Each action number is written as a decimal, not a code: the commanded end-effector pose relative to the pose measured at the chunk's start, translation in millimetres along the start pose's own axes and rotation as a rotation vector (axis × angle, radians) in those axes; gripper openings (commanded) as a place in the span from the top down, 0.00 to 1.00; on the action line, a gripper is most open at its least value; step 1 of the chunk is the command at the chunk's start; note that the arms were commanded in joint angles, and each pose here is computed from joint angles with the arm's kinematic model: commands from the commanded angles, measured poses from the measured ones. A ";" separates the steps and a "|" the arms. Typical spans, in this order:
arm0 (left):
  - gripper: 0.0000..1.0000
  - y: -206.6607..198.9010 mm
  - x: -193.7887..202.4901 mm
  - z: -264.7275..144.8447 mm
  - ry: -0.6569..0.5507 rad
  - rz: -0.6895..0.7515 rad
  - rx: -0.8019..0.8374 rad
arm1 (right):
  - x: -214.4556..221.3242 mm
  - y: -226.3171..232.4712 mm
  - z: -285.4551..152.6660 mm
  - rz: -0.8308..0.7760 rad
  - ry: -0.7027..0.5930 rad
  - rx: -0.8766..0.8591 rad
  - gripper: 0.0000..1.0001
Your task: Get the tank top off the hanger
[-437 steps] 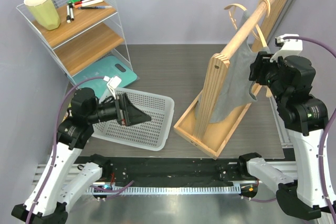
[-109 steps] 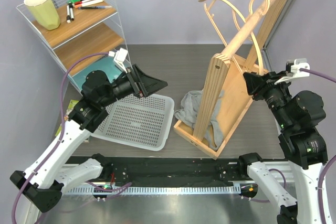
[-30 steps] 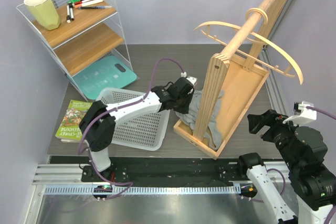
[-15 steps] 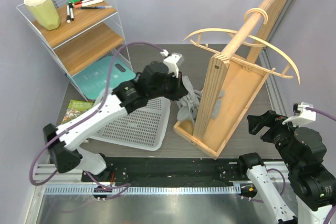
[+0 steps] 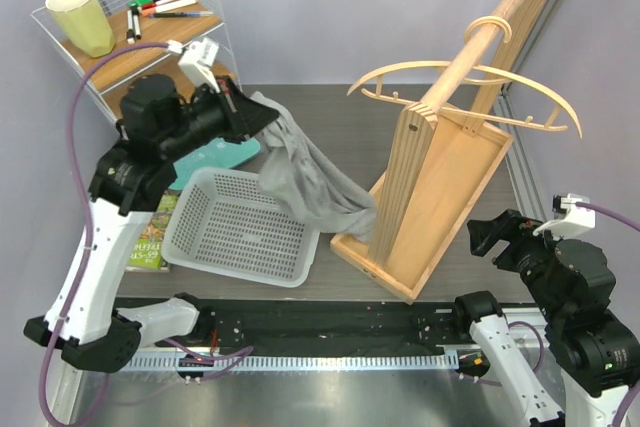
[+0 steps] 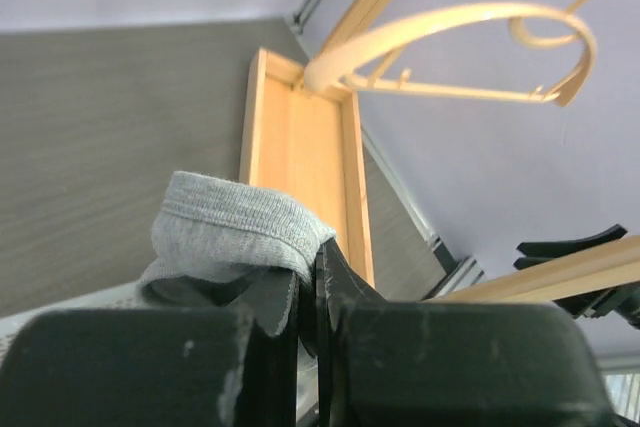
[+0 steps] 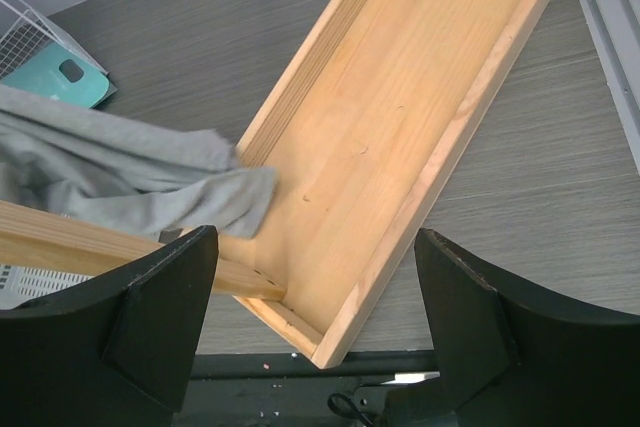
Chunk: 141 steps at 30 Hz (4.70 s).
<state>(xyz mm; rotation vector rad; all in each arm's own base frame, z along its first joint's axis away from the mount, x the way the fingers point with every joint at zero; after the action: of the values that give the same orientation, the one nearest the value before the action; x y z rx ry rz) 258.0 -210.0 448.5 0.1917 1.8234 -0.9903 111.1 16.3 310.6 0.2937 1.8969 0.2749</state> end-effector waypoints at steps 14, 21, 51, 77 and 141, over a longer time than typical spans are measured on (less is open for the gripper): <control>0.99 -61.5 -120.8 -119.2 -0.394 0.269 -0.047 | -6.8 8.6 11.4 0.011 -0.019 -0.030 0.15; 1.00 -23.2 -122.3 -113.0 -0.403 0.335 -0.230 | -6.0 8.1 12.0 0.009 -0.017 -0.027 0.15; 1.00 86.6 151.1 -18.0 0.100 -0.368 -0.138 | 7.3 12.9 23.9 -0.005 0.032 -0.061 0.15; 0.97 205.6 187.1 -65.0 0.080 -0.168 -0.775 | 60.4 40.0 26.4 0.166 0.150 -0.268 0.17; 0.00 79.9 303.0 -46.5 -0.061 -0.486 0.302 | 210.7 10.9 176.6 0.609 0.128 -0.299 0.13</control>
<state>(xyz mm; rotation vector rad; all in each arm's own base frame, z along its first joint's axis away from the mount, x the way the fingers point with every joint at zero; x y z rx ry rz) 127.4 -212.7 178.5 -0.1135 1.7237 -1.5400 203.3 105.2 134.8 0.5988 1.7477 1.0162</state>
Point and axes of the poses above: each gripper's point midway between its finger pads, its own z axis out along the fingers, its own y axis along the line the jaws close on, x = y × z, the point moved 1 cm from there along -z, back along the fingers, and after that the axes turned 1 degree about -z, right-handed, at the moved point
